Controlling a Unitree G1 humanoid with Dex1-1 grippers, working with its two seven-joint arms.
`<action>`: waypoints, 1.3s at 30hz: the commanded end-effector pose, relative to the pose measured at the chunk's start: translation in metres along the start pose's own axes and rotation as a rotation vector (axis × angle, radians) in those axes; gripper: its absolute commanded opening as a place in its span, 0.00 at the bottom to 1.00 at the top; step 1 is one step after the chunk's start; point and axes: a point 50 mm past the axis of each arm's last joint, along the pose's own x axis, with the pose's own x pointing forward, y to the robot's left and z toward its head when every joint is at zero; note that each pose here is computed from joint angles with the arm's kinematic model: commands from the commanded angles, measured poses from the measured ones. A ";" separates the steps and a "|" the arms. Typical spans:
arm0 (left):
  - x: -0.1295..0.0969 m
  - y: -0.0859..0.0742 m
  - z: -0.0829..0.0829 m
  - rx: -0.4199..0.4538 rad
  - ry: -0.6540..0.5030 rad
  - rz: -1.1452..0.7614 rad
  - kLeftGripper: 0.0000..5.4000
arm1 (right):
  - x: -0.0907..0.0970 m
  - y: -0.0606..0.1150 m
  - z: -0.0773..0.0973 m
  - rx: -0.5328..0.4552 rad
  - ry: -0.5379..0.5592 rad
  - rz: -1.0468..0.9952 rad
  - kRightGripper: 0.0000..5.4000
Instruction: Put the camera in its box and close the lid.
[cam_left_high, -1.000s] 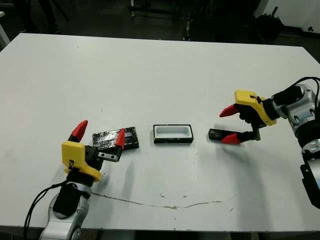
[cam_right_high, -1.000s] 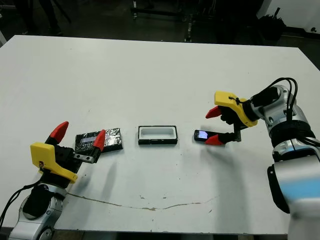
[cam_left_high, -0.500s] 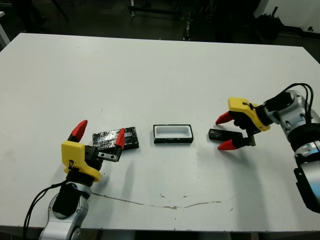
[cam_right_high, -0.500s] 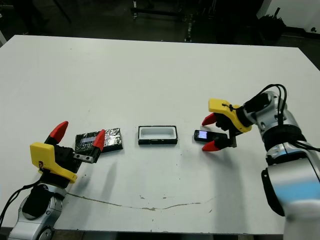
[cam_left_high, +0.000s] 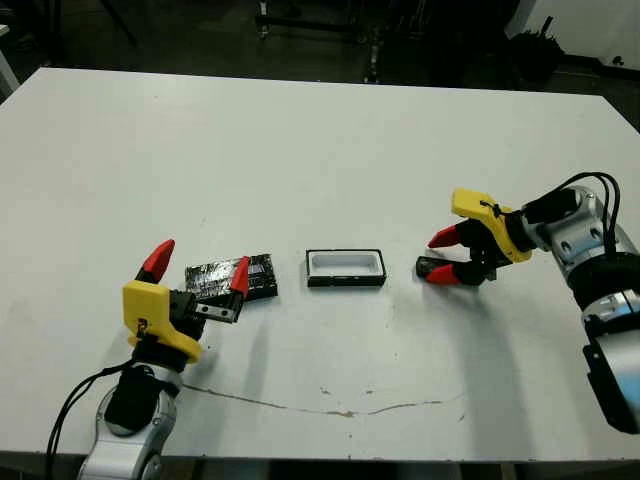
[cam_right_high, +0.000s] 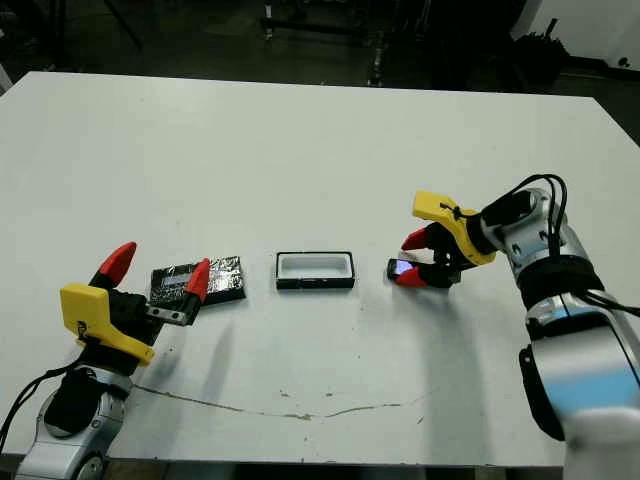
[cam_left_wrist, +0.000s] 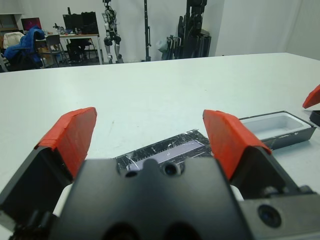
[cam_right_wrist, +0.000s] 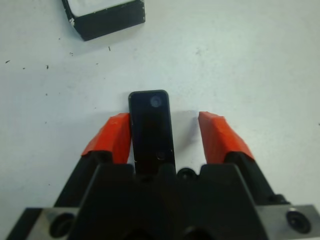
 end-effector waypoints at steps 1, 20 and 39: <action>-0.002 0.000 -0.001 0.018 0.013 0.002 1.00 | 0.004 0.005 -0.018 0.058 0.064 -0.025 0.54; -0.003 0.000 -0.002 0.010 0.021 0.006 1.00 | -0.010 0.004 -0.008 -0.028 0.047 -0.073 0.31; -0.004 -0.002 -0.003 0.003 0.029 0.005 1.00 | -0.040 -0.018 0.061 0.043 -0.461 -0.041 0.31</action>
